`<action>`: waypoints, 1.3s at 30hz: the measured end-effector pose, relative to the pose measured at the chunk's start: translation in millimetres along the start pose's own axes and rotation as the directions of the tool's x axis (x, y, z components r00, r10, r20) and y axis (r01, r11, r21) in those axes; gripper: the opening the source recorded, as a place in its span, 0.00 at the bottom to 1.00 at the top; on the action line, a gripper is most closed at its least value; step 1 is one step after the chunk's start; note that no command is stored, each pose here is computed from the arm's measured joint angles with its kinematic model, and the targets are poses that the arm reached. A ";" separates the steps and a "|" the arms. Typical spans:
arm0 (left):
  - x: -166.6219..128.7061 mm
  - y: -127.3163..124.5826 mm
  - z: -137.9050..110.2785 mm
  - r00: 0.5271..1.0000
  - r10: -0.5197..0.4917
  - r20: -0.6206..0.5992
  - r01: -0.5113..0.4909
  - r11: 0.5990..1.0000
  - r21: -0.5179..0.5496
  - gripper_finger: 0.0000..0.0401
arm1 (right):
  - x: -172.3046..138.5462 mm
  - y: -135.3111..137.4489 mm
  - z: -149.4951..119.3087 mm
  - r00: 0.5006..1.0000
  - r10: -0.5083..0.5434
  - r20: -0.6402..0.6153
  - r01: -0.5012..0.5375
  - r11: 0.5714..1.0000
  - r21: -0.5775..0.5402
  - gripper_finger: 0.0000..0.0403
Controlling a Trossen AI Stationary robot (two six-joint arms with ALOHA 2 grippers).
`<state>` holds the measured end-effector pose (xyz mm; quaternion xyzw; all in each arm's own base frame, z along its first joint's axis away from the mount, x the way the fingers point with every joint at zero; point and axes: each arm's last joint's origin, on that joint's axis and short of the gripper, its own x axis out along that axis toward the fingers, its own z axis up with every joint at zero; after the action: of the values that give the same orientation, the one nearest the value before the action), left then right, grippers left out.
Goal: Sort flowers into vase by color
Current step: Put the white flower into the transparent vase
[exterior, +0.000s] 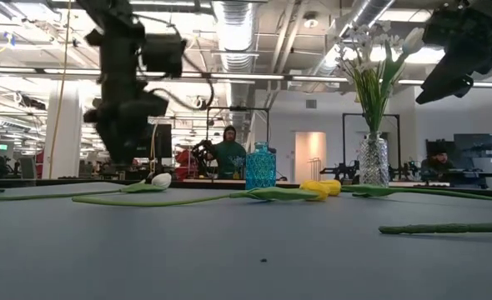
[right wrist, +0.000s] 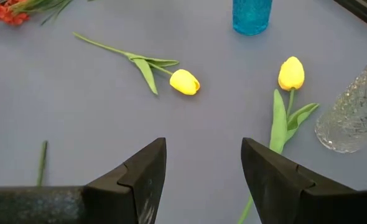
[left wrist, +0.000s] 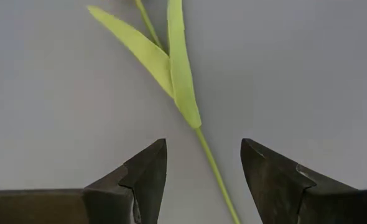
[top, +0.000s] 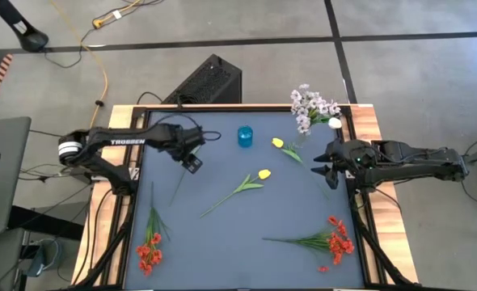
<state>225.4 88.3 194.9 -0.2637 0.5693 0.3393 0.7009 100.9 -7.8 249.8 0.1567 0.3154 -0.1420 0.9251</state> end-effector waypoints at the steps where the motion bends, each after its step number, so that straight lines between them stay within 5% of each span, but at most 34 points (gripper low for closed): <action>1: 6.8 1.0 -3.3 1.000 -0.008 -0.003 0.008 1.000 -0.004 0.48 | 0.0 -0.1 0.0 1.000 -0.001 0.000 0.001 1.000 0.000 0.58; 11: 47.5 3.5 -22.0 0.994 -0.107 0.006 0.107 0.993 -0.052 0.48 | 0.0 -0.4 0.1 1.000 -0.009 0.003 0.009 1.000 0.004 0.58; 17: 51.5 6.4 -26.5 0.997 -0.074 0.015 0.075 0.995 -0.070 0.44 | 0.1 -1.0 0.2 1.000 -0.026 0.009 0.026 1.000 0.005 0.58; 26: 45.5 2.6 -17.1 0.996 -0.081 0.045 0.080 0.997 0.014 0.04 | 0.1 -1.0 0.1 1.000 -0.026 0.009 0.026 1.000 0.007 0.58; 34: -6.6 -8.7 27.4 0.963 -0.109 0.247 0.077 0.988 0.137 0.00 | 0.1 -1.0 0.1 1.000 -0.027 0.008 0.027 1.000 0.007 0.58; 39: -61.2 -11.2 71.1 0.849 -0.173 0.500 0.071 0.974 0.216 0.00 | 0.2 -1.0 0.1 1.000 -0.027 0.008 0.027 1.000 0.008 0.58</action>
<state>270.7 124.3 269.6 -0.1313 0.3728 0.2964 0.8694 100.7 -8.7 249.6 0.1555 0.3131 -0.1562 0.9238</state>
